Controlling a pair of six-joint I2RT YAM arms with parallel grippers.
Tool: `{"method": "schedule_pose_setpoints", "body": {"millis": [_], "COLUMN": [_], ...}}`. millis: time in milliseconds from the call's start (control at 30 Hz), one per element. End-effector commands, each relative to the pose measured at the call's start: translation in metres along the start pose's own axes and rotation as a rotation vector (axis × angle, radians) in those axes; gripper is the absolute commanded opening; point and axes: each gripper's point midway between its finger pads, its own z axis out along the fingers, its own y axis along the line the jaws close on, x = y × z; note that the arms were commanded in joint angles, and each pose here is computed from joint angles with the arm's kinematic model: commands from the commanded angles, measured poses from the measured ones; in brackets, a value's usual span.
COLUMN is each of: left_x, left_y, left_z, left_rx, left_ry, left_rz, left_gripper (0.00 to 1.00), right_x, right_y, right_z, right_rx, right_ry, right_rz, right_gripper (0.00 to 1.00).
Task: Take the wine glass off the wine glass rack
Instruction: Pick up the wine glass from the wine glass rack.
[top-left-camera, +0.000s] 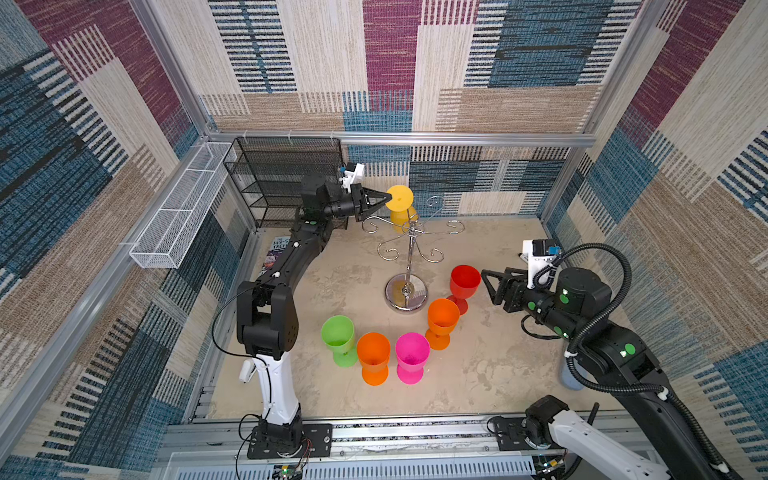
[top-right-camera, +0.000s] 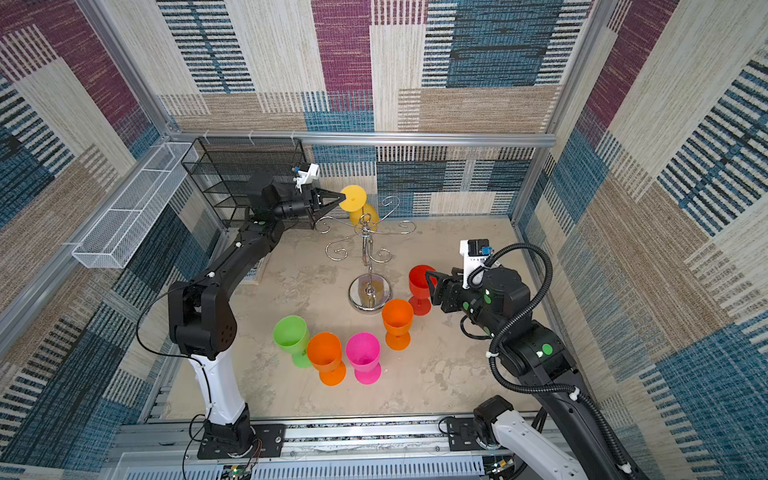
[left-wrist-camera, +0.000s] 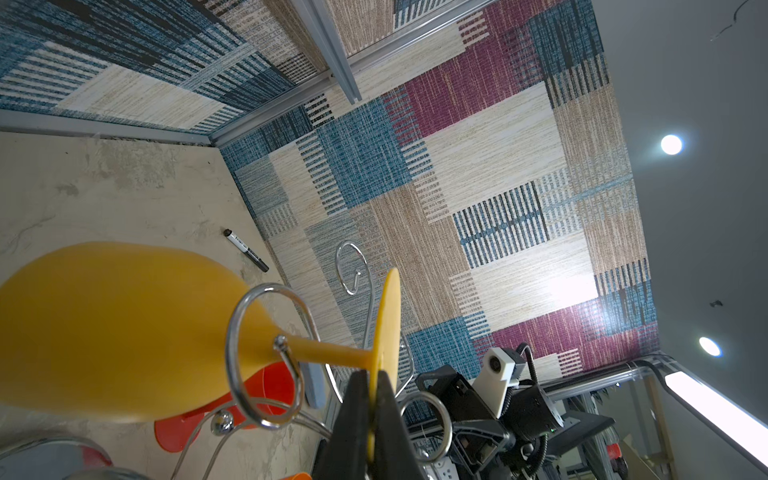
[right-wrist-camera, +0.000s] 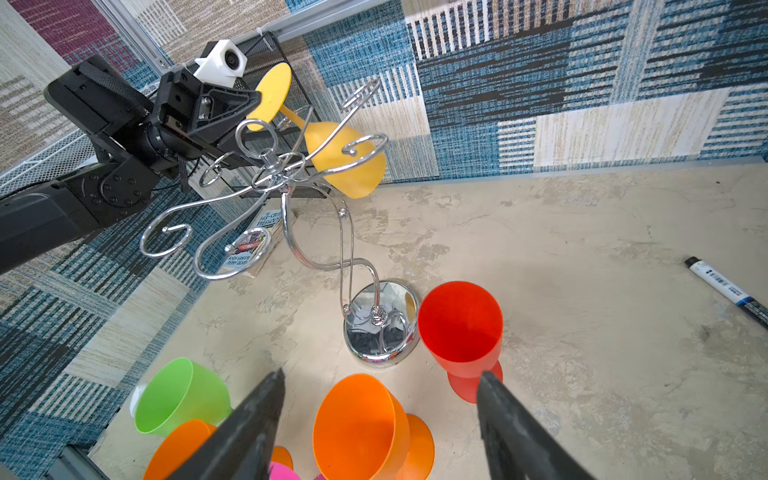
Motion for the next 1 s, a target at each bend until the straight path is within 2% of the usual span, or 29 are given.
{"method": "schedule_pose_setpoints", "body": {"millis": [0,567,967], "left_x": [0.001,0.008,-0.010], "left_y": [-0.010,-0.010,-0.017], "left_z": [-0.003,-0.021,-0.064], "left_rx": [0.020,-0.038,-0.050], "left_ry": [0.014,0.036,-0.056], "left_rz": [0.034,0.045,0.047], "left_gripper": [0.00,0.00,0.00], "right_x": [-0.008,-0.005,-0.003], "right_y": [0.002,0.000,-0.001], "right_z": [-0.002,-0.004,-0.005], "right_rx": [-0.010,-0.005,0.000], "right_ry": [-0.038,-0.041,-0.044], "right_rz": [0.008,0.008,0.006], "right_gripper": [0.74,0.75,0.75]}}
